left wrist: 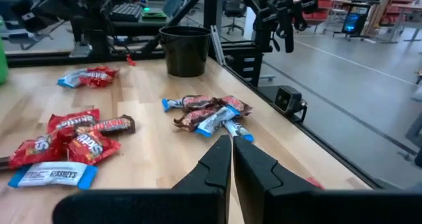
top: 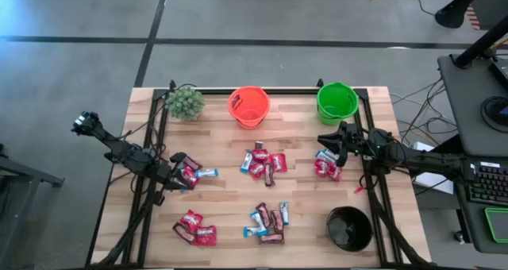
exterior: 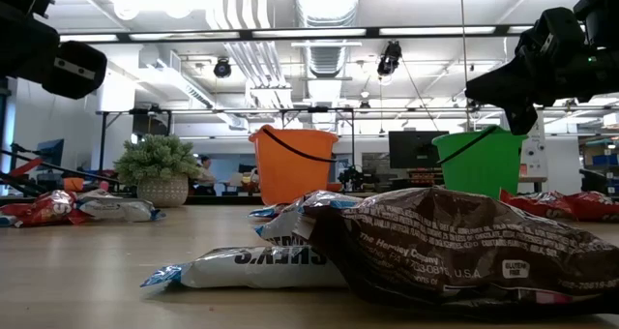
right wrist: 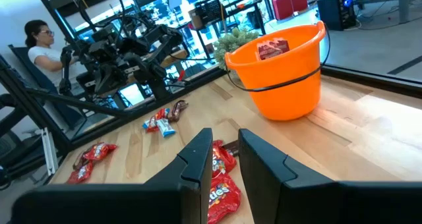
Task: Sort candy
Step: Put the white chocolate into the orange bucket
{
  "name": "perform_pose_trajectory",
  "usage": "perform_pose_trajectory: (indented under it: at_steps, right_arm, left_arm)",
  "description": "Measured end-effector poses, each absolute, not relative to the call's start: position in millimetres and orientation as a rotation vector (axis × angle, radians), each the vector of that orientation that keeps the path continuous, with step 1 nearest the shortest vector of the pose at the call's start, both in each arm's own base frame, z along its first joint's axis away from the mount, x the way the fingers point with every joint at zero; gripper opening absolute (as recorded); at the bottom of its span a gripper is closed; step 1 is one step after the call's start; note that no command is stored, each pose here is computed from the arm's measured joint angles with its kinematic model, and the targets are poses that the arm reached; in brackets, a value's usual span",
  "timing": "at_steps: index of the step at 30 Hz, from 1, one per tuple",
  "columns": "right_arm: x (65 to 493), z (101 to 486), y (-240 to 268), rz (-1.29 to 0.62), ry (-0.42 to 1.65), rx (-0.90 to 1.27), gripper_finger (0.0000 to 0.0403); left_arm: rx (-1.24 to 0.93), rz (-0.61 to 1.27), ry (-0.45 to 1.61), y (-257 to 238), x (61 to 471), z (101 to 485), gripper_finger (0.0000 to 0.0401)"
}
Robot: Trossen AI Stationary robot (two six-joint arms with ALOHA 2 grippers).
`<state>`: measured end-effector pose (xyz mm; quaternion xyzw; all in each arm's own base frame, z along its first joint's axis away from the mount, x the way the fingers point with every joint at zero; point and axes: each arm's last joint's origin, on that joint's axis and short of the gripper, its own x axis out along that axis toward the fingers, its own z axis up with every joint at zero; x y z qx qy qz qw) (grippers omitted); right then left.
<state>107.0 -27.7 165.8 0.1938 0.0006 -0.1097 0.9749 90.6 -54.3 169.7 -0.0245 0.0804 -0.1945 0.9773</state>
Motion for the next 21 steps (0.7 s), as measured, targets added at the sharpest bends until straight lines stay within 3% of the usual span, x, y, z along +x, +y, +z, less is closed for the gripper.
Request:
perform_pose_trajectory:
  at_steps: [21]
  right_arm:
    - [107, 166, -28, -0.221, 0.001, 0.391, 0.0066]
  left_arm:
    - [-0.174, -0.132, -0.058, -47, 94, 192, 0.0000]
